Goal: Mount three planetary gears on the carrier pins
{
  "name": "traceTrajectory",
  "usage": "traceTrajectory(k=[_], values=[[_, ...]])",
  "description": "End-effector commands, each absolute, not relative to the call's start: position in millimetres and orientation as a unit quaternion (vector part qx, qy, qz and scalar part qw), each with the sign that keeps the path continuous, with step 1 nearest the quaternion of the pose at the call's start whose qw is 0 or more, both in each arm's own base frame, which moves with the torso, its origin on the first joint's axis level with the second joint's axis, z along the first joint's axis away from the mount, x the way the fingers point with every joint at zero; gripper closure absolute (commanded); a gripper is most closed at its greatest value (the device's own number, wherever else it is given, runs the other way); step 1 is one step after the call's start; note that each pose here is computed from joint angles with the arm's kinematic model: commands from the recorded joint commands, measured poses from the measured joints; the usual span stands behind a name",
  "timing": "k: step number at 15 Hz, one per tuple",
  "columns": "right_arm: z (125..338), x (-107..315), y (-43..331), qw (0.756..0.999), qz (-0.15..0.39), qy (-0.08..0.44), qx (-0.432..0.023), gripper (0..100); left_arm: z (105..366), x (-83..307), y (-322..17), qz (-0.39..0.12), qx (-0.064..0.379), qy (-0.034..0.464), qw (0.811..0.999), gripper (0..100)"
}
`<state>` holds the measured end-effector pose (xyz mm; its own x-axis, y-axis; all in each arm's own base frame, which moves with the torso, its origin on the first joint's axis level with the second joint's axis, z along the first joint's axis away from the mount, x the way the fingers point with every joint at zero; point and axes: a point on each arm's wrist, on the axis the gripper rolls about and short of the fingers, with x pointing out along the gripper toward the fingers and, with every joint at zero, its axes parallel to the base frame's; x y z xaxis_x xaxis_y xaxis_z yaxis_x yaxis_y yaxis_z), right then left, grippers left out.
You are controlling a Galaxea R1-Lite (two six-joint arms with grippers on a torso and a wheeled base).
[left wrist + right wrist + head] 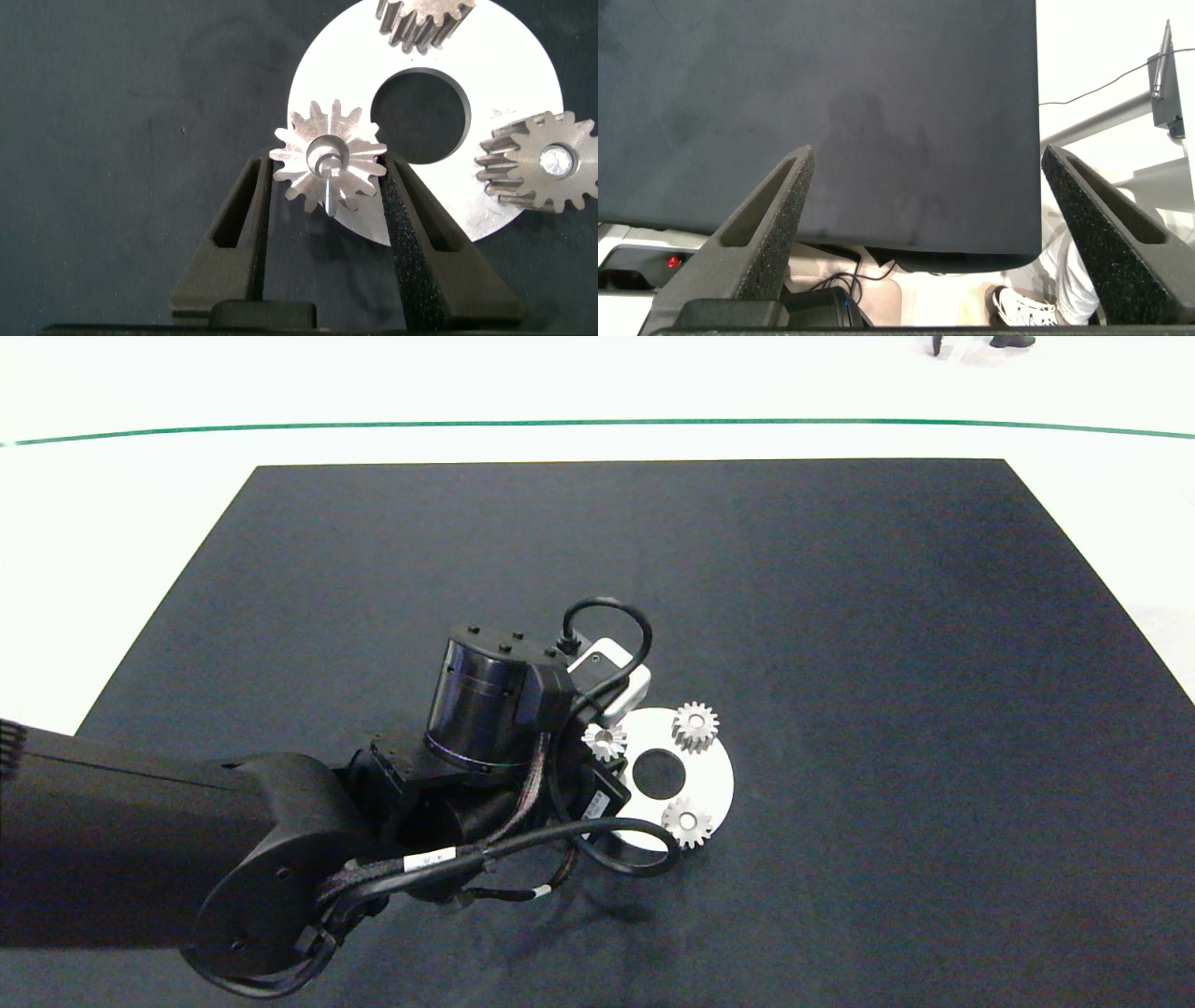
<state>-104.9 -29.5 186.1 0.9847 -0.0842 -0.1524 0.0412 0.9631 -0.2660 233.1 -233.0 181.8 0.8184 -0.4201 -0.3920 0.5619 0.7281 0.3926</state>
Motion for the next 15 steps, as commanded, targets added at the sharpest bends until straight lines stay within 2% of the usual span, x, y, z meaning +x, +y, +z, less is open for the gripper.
traceTrajectory(k=[1,15], values=[[185.6,-105.1,-29.5,0.987,-0.033,0.084,-0.133,0,181.6,233.3,-232.2,-0.265,0.254,0.138,0.920,100],[185.6,-105.0,-29.7,0.987,-0.032,0.083,-0.133,0,179.2,230.8,-234.0,-0.269,0.253,0.135,0.919,100]])
